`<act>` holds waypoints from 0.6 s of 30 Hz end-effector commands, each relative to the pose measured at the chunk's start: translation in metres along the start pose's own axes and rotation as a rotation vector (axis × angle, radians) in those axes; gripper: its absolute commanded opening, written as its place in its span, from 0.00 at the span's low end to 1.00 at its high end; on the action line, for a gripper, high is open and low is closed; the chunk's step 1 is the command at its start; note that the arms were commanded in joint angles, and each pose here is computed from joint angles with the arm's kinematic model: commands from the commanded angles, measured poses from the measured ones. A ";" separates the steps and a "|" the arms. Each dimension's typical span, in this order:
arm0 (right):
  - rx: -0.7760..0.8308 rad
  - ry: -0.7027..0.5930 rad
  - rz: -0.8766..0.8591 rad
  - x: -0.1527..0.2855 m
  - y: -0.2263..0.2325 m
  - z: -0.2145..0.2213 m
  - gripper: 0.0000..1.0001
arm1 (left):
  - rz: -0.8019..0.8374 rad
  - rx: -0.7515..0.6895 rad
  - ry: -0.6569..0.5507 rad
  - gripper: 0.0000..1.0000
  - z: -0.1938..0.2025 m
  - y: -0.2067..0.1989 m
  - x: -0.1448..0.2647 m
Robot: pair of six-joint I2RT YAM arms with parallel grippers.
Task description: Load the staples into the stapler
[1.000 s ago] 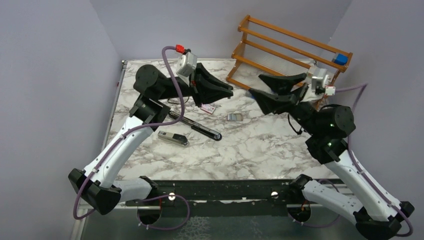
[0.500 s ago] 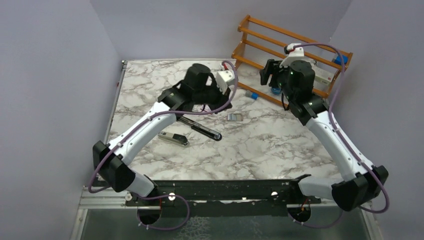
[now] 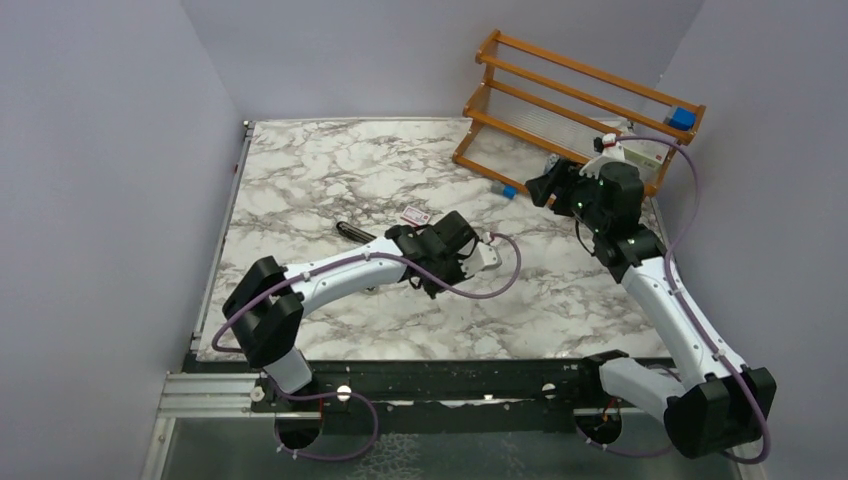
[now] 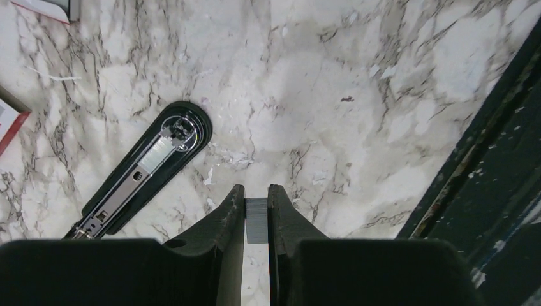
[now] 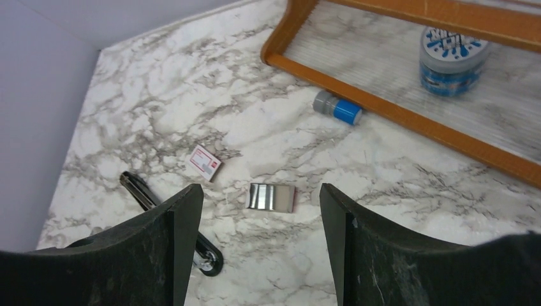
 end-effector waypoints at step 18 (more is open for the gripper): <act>-0.021 -0.002 -0.188 -0.002 0.020 -0.006 0.70 | -0.006 -0.255 0.252 0.09 0.054 -0.006 -0.072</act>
Point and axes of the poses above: each gripper's point midway between its finger pads, its own x axis back along the fingers, its own y axis along the line the jaws close on, z = x × y, the point moved 8 cm from there along x, back along the fingers, and after that the axes turned 3 degrees about x, right-handed, at the moved point
